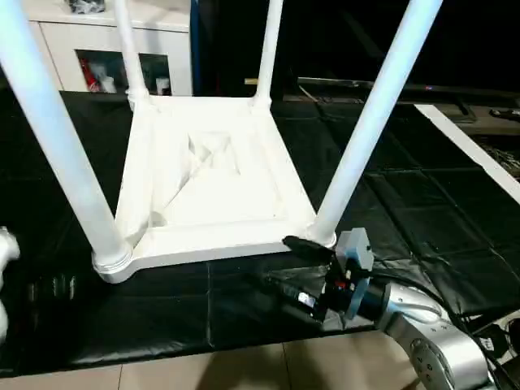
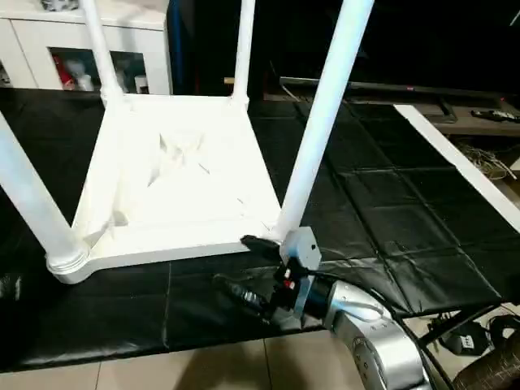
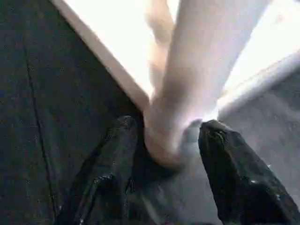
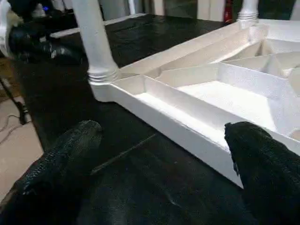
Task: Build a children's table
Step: Rotate table base
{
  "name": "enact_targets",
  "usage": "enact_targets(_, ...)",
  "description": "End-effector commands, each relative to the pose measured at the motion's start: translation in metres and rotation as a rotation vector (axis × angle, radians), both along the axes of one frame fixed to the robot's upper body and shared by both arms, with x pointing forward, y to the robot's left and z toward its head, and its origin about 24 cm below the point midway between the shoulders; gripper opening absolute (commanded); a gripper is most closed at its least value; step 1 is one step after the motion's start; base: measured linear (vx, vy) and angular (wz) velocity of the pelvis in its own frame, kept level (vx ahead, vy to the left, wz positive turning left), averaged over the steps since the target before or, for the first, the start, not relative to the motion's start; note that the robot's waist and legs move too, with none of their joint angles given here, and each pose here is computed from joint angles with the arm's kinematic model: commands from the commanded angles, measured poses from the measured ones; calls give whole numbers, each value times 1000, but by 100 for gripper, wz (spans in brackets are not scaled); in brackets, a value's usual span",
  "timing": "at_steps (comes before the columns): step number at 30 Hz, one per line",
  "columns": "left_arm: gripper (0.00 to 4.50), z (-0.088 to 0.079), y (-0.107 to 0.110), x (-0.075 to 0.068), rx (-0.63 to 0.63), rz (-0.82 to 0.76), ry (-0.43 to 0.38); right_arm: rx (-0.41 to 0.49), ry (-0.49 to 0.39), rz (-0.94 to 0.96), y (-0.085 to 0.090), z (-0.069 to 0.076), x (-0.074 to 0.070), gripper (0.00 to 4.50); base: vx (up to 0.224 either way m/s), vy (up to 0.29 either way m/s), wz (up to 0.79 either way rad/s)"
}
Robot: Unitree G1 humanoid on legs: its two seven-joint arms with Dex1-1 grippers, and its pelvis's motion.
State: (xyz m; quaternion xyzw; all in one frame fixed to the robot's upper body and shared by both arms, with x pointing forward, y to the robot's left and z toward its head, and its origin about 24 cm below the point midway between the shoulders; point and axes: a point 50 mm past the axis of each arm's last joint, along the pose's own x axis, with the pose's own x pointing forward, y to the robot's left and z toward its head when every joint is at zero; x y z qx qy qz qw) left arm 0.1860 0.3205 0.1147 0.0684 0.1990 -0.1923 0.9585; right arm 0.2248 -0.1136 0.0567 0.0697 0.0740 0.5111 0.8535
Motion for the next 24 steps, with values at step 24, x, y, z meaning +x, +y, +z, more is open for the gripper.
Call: enact_targets(24,416,-2,-33,39,-183,-127,-96,-106,-17,-73,-3,-11,11,450,0,0,0)
